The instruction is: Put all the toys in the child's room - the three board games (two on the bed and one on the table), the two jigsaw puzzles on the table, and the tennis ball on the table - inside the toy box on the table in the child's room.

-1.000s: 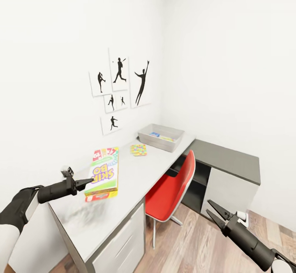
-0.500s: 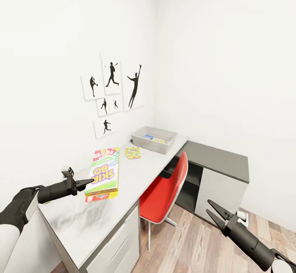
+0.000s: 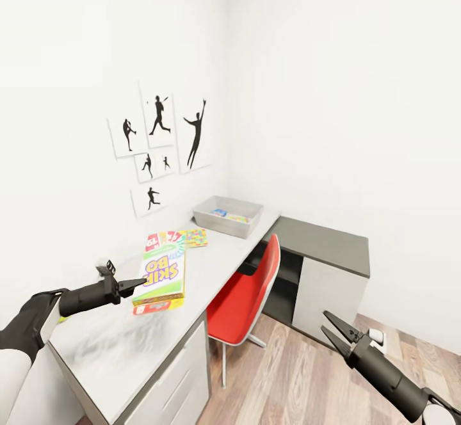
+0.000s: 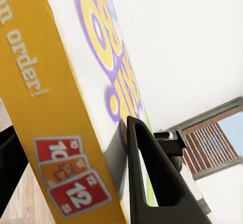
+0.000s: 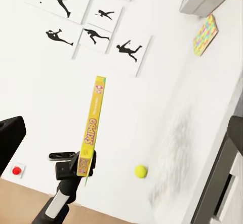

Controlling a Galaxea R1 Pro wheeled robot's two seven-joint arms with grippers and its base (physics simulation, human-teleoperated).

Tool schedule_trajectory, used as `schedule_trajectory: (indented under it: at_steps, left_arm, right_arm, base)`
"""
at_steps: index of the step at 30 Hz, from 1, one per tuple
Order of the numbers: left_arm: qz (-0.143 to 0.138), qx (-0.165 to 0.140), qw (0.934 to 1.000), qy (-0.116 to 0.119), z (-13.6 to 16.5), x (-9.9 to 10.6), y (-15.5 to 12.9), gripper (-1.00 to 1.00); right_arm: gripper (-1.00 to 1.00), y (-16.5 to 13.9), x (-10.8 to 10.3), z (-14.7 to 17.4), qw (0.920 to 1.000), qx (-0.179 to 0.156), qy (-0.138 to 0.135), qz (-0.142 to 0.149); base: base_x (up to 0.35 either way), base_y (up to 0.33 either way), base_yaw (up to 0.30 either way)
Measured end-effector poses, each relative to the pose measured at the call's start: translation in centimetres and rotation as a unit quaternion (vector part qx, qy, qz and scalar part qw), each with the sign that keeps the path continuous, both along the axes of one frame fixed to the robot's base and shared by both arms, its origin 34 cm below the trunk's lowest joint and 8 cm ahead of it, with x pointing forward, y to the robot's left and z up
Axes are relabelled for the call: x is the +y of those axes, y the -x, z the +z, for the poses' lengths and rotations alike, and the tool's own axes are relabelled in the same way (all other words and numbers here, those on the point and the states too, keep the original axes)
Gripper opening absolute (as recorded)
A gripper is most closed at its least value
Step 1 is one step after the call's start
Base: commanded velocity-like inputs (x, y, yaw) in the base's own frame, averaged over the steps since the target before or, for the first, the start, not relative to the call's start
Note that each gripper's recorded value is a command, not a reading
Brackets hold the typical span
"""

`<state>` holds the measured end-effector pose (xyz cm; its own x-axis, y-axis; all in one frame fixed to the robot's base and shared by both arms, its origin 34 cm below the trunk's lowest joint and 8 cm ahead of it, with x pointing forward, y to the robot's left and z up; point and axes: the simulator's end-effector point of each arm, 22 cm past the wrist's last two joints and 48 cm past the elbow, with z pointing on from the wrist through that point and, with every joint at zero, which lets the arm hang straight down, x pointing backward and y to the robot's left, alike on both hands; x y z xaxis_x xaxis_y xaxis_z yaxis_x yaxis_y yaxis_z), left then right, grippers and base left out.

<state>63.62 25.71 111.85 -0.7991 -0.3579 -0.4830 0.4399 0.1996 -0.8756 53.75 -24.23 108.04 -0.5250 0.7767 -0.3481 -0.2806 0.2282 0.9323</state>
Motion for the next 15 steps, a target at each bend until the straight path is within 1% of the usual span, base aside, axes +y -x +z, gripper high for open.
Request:
schedule_trajectory:
  at_steps: [7, 10, 15]
  left_arm:
    - [0.000, 0.004, 1.0000, 0.000, 0.13, -0.01, 0.18, -1.00]
    - [0.000, 0.004, 1.0000, 0.000, 0.27, 0.00, 0.29, -1.00]
    - [0.000, 0.004, 1.0000, -0.001, 0.56, -0.03, 0.49, -1.00]
  right_arm:
    - [1.00, 0.23, 0.02, -0.46, 0.9999, 0.012, -0.002, 0.000]
    - [1.00, 0.34, 0.03, -0.39, 0.9999, 0.013, -0.003, 0.000]
    - [1.00, 0.54, -0.01, -0.12, 0.9999, 0.014, -0.002, 0.000]
  base:
    - [0.000, 0.000, -0.211]
    - [0.000, 0.000, -0.063]
    - [0.000, 0.000, -0.010]
